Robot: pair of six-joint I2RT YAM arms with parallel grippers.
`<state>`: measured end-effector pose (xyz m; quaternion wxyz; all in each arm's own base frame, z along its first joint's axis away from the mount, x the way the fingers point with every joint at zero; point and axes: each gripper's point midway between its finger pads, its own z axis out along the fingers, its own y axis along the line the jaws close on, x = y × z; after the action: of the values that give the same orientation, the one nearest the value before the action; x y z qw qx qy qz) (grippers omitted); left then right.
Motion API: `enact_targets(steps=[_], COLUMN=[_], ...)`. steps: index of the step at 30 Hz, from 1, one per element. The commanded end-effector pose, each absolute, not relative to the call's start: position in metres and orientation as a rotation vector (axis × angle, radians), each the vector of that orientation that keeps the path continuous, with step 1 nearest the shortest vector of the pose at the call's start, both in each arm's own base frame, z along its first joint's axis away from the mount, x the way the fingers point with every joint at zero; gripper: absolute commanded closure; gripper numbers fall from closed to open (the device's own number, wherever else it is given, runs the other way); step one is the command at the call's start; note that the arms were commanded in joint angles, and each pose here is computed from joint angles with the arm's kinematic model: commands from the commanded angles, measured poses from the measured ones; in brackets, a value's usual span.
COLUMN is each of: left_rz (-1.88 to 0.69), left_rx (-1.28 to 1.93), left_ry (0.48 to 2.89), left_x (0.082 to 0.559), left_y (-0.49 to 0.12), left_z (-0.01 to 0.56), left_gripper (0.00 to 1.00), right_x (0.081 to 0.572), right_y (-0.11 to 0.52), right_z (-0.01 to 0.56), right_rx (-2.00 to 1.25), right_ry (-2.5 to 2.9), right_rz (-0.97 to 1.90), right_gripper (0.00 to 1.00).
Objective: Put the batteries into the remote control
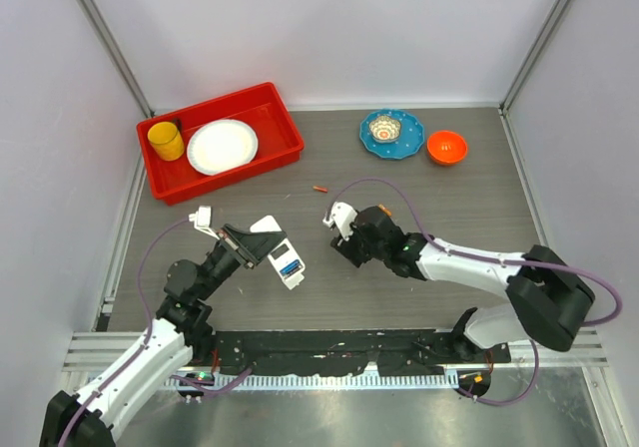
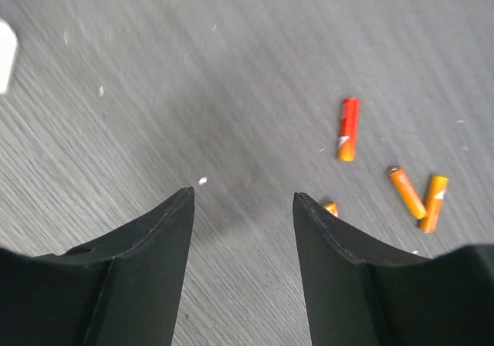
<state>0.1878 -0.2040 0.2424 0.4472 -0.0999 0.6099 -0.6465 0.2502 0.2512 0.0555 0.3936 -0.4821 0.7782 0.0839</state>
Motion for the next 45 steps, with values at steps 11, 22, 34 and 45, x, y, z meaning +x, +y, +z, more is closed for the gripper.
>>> enact_targets(steps=[11, 22, 34, 45], left_rz=[-1.494, -1.421, -1.45, -1.443], left_rx=[-0.36, -0.337, -0.348, -0.355], left_ry=[1.361, 1.347, 1.346, 1.351], left_x=[0.198, 0.188, 0.188, 0.188], left_y=[-0.174, -0.162, -0.164, -0.163], left_z=[0.279, 0.314, 0.307, 0.303], left_gripper=[1.0, 1.0, 1.0, 1.0], right_x=[0.22, 0.196, 0.19, 0.171], right_y=[0.368, 0.398, 0.406, 0.401], right_z=[0.113, 0.066, 0.036, 0.012], right_rx=[-0.624, -0.889, -1.066, -1.188], right_ry=[1.973, 1.999, 2.054, 2.097], right_rz=[0.767, 0.619, 0.548, 0.46], right_gripper=[0.31, 0.21, 0.11, 0.18])
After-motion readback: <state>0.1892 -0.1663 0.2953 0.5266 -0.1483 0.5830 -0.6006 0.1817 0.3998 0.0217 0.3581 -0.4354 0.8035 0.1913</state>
